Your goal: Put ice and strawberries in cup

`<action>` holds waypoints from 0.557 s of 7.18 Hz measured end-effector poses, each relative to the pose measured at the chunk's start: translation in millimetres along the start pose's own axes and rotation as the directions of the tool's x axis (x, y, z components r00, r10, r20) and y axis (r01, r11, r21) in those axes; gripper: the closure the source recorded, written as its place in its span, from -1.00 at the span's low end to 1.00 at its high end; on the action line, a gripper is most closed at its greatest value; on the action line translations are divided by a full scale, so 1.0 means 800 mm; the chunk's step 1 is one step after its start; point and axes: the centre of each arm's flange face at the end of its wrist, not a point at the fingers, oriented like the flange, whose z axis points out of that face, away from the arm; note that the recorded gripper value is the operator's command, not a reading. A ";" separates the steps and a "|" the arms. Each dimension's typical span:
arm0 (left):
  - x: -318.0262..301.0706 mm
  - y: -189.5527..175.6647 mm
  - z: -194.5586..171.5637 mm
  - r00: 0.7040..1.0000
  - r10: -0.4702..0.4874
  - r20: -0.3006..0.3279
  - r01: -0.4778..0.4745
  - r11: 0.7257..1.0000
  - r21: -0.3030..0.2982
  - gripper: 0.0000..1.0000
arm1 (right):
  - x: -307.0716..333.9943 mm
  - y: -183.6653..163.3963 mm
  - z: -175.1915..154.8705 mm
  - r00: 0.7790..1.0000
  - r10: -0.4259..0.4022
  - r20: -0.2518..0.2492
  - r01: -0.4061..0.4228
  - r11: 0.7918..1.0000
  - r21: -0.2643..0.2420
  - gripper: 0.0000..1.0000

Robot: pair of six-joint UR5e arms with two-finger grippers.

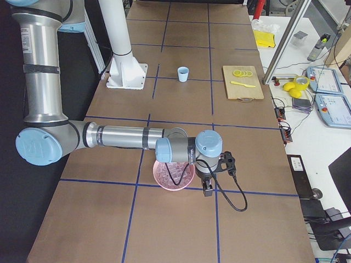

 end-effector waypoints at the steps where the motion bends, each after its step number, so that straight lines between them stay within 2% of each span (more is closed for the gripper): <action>1: 0.002 0.000 0.001 1.000 0.007 -0.025 -0.007 1.000 -0.016 -1.00 | 0.000 0.000 0.000 1.000 0.001 0.000 -0.001 1.000 0.000 -0.99; 4: 0.008 0.004 0.005 0.995 0.004 -0.099 -0.006 1.000 -0.020 -1.00 | 0.000 0.000 0.000 1.000 0.001 0.002 -0.001 1.000 -0.001 -0.99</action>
